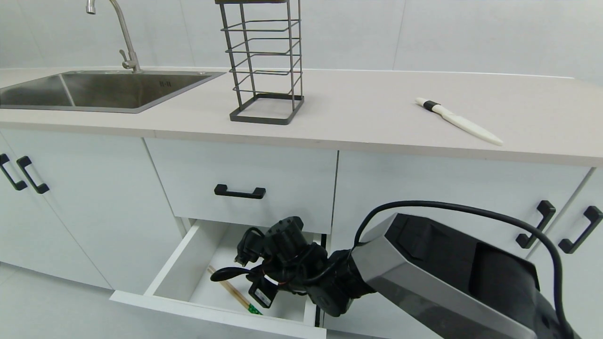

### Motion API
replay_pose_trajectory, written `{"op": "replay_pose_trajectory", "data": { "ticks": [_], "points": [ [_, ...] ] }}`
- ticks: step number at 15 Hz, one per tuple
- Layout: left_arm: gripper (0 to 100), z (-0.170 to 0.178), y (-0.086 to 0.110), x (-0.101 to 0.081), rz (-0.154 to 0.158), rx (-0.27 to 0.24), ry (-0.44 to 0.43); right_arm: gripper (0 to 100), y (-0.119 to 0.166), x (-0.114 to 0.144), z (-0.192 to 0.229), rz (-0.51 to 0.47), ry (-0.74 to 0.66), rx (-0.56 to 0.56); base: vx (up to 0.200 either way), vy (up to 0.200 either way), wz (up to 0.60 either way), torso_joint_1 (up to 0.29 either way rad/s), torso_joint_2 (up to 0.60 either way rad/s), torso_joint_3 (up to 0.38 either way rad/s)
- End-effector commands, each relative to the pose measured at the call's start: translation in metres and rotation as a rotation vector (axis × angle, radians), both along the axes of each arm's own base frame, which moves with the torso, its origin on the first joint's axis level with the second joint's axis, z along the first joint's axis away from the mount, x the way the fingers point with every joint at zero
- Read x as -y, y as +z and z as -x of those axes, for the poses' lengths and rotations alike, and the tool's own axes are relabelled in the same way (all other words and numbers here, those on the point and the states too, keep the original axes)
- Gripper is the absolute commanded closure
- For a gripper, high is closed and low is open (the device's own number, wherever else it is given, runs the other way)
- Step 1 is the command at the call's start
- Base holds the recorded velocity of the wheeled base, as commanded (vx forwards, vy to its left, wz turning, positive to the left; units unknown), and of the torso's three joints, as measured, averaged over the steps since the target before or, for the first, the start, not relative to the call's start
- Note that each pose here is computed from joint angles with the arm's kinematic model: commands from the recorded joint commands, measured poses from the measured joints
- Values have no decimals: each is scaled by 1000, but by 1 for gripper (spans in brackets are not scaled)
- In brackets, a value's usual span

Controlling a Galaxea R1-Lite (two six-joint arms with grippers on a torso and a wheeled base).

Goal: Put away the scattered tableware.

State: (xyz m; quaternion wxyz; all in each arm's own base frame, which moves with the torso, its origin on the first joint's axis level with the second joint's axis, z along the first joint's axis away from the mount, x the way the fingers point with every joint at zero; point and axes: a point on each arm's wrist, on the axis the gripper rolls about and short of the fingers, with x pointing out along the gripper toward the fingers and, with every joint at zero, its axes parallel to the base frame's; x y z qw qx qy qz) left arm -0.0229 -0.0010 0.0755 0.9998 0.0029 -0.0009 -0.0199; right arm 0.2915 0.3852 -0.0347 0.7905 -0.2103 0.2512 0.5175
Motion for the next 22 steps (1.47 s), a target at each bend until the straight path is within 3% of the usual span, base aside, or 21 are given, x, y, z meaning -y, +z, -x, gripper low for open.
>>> {"op": "replay_pose_trajectory", "data": {
  "ticks": [1,4,5,11,18,22],
  "points": [
    [0,0,0,0,0,-2,0,100,-3,0,0,4,2,-5,0,0,0,0,0,0],
    [0,0,0,0,0,-2,0,100,-3,1,-1,7,1,-3,0,0,0,0,0,0],
    [0,0,0,0,0,0,0,0,-3,2,-1,14,10,8,0,0,0,0,0,0],
    [0,0,0,0,0,0,0,0,2,0,-3,8,16,12,0,0,0,0,0,0],
    [0,0,0,0,0,-2,0,0,64,-3,10,-48,40,56,0,0,0,0,0,0],
    [0,0,0,0,0,0,0,0,84,2,17,-66,46,69,0,0,0,0,0,0]
  ]
}}
